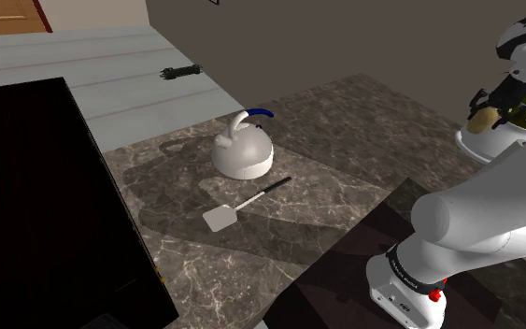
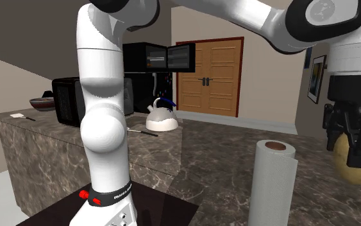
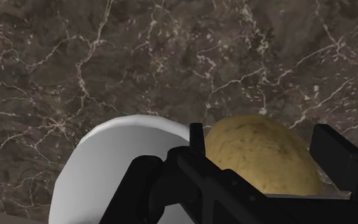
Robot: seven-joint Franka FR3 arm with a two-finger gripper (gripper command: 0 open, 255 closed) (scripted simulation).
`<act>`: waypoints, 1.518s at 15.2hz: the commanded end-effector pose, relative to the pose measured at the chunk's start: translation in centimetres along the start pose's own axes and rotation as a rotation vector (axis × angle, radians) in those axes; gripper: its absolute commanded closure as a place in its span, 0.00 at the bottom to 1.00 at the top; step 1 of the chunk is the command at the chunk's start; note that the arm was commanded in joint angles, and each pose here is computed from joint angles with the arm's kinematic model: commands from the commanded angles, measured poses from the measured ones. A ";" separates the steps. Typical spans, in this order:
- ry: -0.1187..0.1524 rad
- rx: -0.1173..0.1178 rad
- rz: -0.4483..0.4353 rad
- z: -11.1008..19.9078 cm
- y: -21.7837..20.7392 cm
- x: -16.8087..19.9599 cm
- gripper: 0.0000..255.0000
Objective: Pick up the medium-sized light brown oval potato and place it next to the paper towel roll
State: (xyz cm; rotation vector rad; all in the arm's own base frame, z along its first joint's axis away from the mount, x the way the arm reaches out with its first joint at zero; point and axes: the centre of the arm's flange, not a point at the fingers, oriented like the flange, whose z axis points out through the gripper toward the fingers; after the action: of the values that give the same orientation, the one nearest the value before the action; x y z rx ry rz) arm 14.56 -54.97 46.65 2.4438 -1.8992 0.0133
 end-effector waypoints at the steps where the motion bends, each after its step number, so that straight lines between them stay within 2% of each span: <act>1: 0.001 0.000 0.000 1.0 0.0 -0.1 1.00; 23: 0.001 0.000 0.000 12.6 -0.4 -0.5 1.00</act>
State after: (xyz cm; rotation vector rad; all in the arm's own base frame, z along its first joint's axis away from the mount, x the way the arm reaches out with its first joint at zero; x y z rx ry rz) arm 14.63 -55.15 35.10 2.4368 -1.8957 0.0336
